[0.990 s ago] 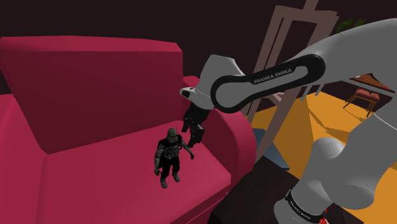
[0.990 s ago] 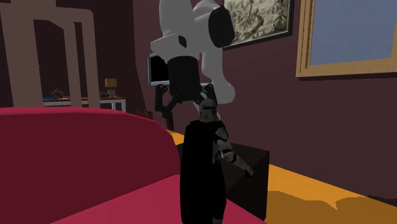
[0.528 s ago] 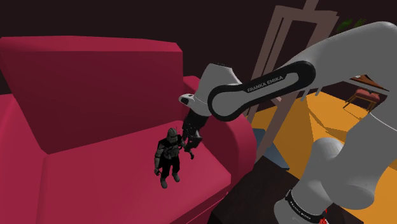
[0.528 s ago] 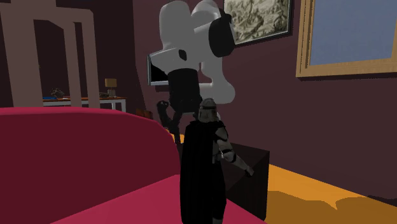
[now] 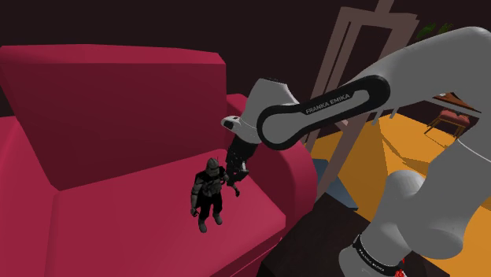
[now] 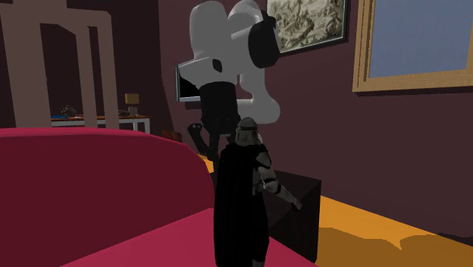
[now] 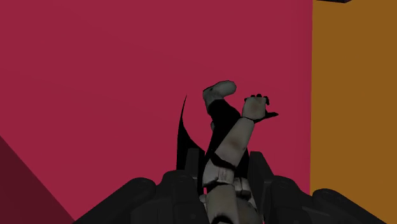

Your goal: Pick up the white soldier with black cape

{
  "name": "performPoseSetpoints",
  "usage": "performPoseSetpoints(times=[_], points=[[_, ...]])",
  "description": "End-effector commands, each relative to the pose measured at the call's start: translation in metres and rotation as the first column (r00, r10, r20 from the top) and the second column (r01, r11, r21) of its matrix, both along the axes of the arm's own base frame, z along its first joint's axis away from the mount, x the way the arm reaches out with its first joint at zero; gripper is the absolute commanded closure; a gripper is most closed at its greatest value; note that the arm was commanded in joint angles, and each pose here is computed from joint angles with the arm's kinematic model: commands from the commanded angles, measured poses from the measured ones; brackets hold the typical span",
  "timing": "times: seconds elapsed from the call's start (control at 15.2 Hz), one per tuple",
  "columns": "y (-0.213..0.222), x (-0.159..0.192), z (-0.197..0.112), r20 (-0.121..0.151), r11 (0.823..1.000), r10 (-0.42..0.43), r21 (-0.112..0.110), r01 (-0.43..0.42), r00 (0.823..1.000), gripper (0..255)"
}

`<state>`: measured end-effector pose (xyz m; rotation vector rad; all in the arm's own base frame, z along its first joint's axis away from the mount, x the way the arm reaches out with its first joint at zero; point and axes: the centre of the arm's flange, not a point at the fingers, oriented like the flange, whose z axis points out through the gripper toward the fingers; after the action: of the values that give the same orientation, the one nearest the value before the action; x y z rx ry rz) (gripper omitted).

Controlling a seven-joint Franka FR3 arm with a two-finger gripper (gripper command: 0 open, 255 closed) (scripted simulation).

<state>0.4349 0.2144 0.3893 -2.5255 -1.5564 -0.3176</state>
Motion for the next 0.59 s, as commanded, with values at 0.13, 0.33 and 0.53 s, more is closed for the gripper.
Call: performPoseSetpoints(times=[0.13,0.33,0.53], points=[[0.001,-0.001,0.010,-0.001,1.000,0.001,-0.001,-0.001,1.000,255],[0.001,-0.001,0.025,-0.001,1.000,0.001,-0.001,-0.001,1.000,255],[0.001,-0.001,0.041,-0.001,1.000,0.001,-0.001,-0.001,1.000,255]])
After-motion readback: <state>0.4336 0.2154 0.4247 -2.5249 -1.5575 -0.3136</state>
